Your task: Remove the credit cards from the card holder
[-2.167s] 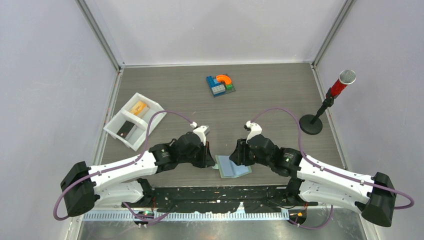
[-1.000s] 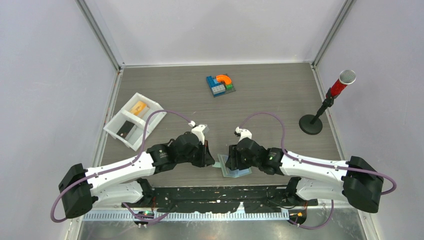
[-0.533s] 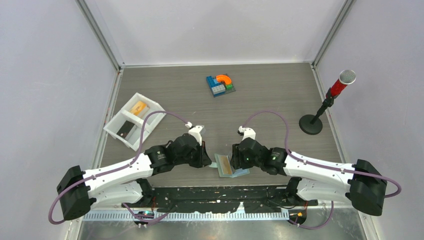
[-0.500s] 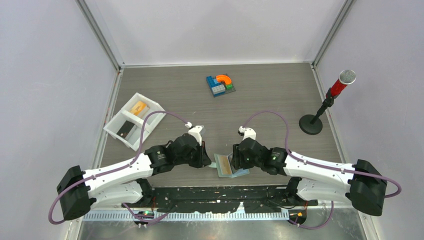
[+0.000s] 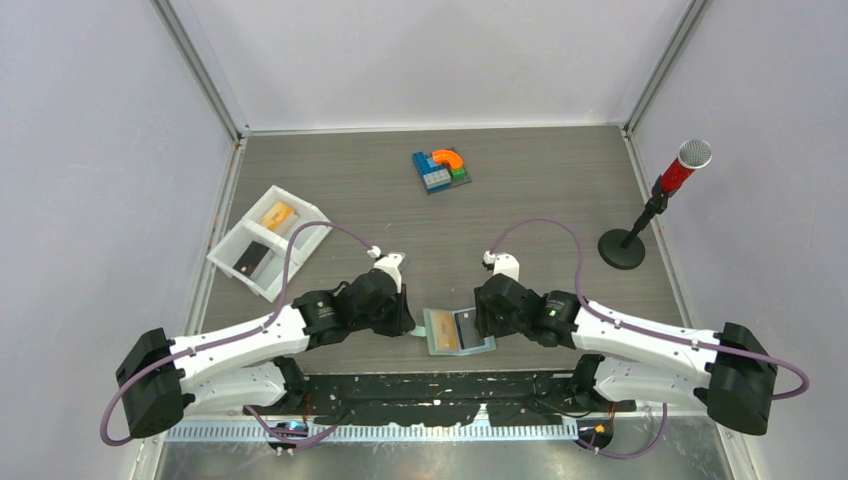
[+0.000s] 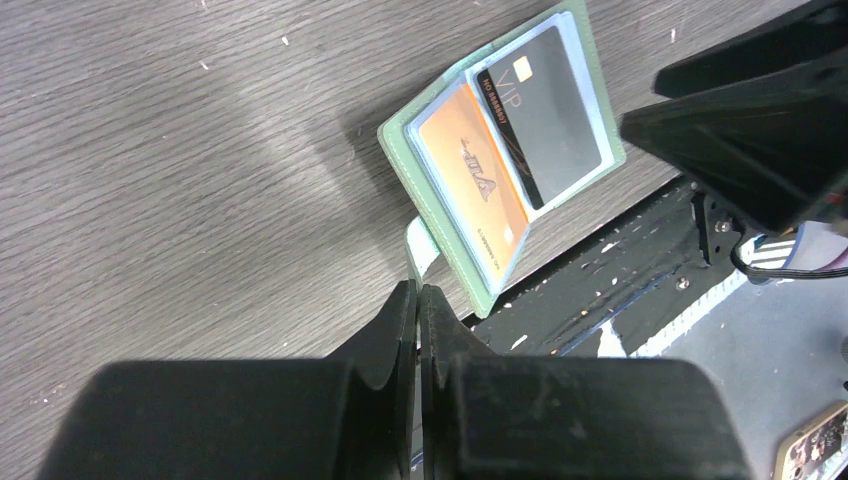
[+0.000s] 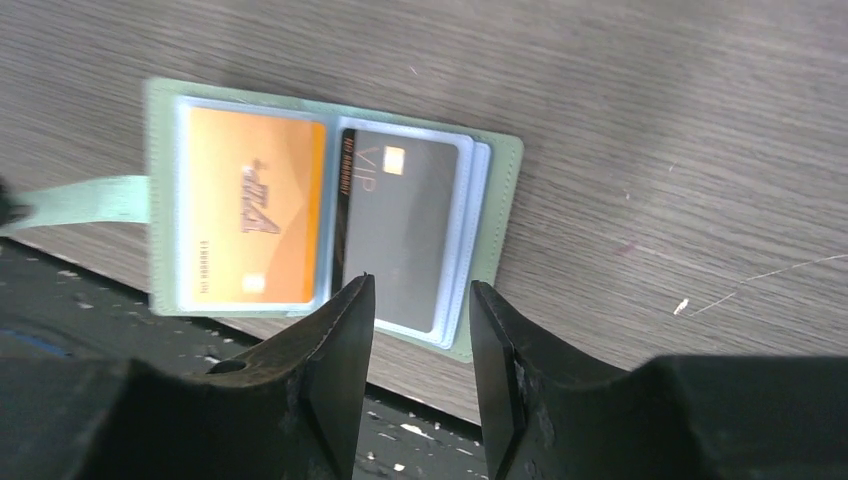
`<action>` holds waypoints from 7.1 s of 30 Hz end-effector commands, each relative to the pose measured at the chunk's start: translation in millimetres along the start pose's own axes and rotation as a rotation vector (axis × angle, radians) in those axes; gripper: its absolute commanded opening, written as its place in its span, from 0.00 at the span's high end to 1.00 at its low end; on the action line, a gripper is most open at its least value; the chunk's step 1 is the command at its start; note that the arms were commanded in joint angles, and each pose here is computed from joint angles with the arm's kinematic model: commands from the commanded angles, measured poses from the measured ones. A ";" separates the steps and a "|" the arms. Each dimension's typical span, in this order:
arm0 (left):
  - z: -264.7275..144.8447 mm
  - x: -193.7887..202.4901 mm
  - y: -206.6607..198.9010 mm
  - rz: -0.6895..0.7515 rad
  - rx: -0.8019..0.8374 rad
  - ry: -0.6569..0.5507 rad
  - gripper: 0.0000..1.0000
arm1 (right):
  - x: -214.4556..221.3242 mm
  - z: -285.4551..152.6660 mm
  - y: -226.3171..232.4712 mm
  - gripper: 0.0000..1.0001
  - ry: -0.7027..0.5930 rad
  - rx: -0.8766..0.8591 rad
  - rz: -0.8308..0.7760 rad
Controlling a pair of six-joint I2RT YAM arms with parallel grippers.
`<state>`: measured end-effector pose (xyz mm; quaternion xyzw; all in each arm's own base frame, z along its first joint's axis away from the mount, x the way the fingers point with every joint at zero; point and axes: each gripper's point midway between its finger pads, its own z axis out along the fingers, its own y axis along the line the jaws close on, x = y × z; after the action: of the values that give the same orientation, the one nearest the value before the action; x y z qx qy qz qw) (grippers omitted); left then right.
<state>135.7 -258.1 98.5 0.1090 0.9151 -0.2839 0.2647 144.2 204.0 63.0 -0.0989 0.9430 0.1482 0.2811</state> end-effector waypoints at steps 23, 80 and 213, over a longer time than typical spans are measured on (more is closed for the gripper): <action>-12.7 -33.8 -49.5 -0.024 0.080 -0.022 0.56 | 4.6 22.3 24.1 0.65 -0.035 -0.154 0.087; 86.2 30.0 -42.1 -0.186 0.254 0.065 0.63 | 9.1 27.4 1.0 0.73 -0.032 -0.180 0.181; 54.8 3.7 -14.5 -0.328 0.328 0.002 1.00 | -1.3 39.9 2.3 0.81 -0.015 -0.262 0.240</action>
<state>144.2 -293.3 48.5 -0.0065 0.8751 -0.4485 0.1820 159.3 216.5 19.2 -0.0155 0.9251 0.2944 0.2394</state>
